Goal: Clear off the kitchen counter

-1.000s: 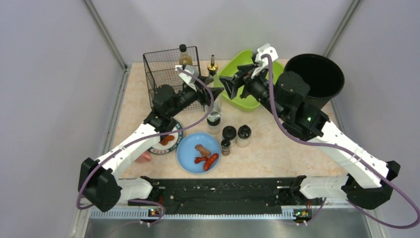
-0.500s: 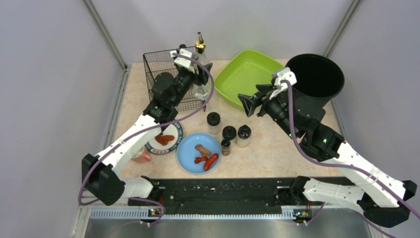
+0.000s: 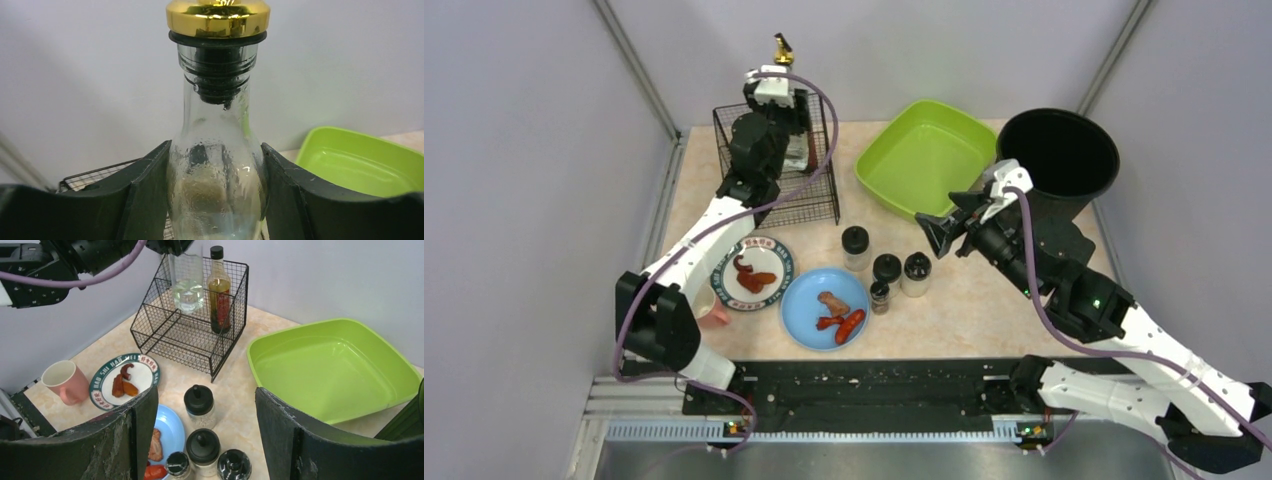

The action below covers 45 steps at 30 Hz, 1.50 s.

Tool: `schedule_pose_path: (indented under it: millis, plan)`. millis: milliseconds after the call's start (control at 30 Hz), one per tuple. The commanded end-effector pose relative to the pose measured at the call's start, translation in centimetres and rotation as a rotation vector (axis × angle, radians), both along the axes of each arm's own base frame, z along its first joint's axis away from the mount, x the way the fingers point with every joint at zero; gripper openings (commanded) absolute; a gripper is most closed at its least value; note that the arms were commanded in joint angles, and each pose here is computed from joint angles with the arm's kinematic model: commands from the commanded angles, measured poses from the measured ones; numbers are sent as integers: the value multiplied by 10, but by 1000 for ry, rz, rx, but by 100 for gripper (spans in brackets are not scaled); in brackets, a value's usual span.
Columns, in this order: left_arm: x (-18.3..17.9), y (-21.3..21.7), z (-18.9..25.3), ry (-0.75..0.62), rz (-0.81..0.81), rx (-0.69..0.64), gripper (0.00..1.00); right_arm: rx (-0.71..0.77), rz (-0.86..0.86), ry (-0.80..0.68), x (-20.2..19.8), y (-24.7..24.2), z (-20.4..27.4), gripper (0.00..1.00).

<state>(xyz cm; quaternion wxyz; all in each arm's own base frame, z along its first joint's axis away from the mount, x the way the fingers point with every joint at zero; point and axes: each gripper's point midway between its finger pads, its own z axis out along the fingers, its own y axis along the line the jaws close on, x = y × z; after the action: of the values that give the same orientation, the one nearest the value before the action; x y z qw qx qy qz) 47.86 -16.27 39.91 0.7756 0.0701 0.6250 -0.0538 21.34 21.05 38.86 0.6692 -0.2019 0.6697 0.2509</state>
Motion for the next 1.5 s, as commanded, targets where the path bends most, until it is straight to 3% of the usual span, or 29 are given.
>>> schedule_pose_path:
  millis: [0,133,767,1467]
  plan:
    - [-4,47,99,-289,80,-204,0,-10,18,-22,-5,-1,0,70]
    - [8,66,100,-315,91,-247,0,-12,47,-15,-8,4,-3,69]
    - [20,90,111,-498,276,-104,0,-32,84,16,-6,18,-16,69]
    - [41,100,75,-534,357,-66,0,-60,87,26,-1,26,-29,69]
